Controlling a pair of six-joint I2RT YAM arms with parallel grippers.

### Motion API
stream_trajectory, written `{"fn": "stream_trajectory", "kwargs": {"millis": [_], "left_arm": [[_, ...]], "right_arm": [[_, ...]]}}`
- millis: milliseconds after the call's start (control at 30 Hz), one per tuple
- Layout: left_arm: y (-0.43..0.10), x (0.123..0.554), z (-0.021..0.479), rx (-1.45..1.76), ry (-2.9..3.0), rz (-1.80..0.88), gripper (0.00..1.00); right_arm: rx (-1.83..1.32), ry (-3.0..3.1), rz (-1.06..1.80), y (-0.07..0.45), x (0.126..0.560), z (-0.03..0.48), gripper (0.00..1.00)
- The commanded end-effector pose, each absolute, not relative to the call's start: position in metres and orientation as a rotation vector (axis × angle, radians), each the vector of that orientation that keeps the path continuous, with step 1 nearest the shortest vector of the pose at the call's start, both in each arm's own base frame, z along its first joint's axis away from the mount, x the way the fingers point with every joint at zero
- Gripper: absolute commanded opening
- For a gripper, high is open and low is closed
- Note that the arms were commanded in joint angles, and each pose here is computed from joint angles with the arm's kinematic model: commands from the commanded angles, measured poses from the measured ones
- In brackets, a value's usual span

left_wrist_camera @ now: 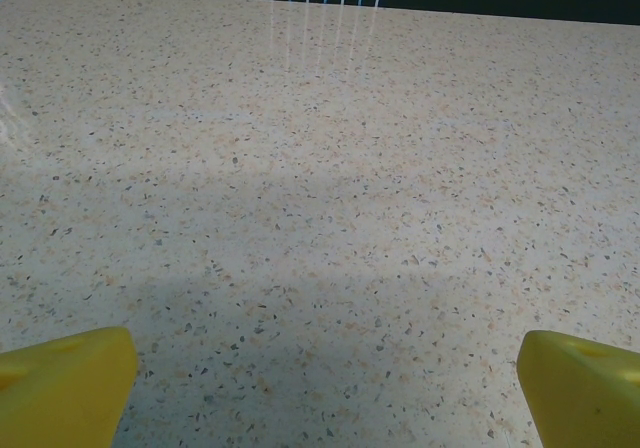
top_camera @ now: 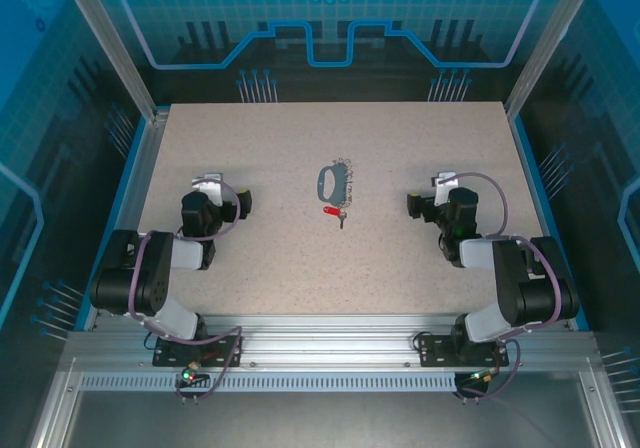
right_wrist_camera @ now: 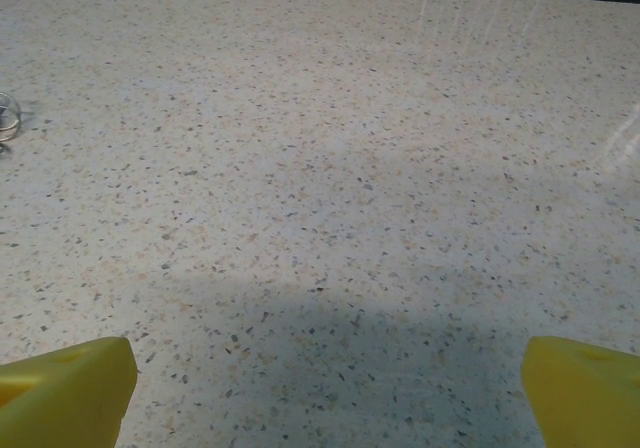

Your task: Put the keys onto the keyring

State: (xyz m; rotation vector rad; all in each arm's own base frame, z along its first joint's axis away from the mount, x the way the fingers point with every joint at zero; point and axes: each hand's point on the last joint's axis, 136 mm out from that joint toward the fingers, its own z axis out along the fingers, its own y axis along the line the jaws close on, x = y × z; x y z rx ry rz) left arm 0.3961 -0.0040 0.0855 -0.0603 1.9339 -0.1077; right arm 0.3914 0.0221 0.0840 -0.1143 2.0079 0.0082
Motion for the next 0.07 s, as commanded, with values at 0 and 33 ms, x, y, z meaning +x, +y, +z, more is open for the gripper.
{"fn": "stream_trajectory", "kwargs": {"millis": [0, 33], "left_arm": [[-0.0068, 0.3986, 0.0951, -0.053, 1.91, -0.125, 0.99], [-0.0068, 0.3984, 0.0946, -0.053, 1.912, -0.124, 0.99]], "right_arm": [[-0.167, 1.973, 0.042, 0.0313, 0.3982, 0.0933, 1.0], [-0.167, 1.973, 0.04, 0.0315, 0.3977, 0.0928, 1.0]]}}
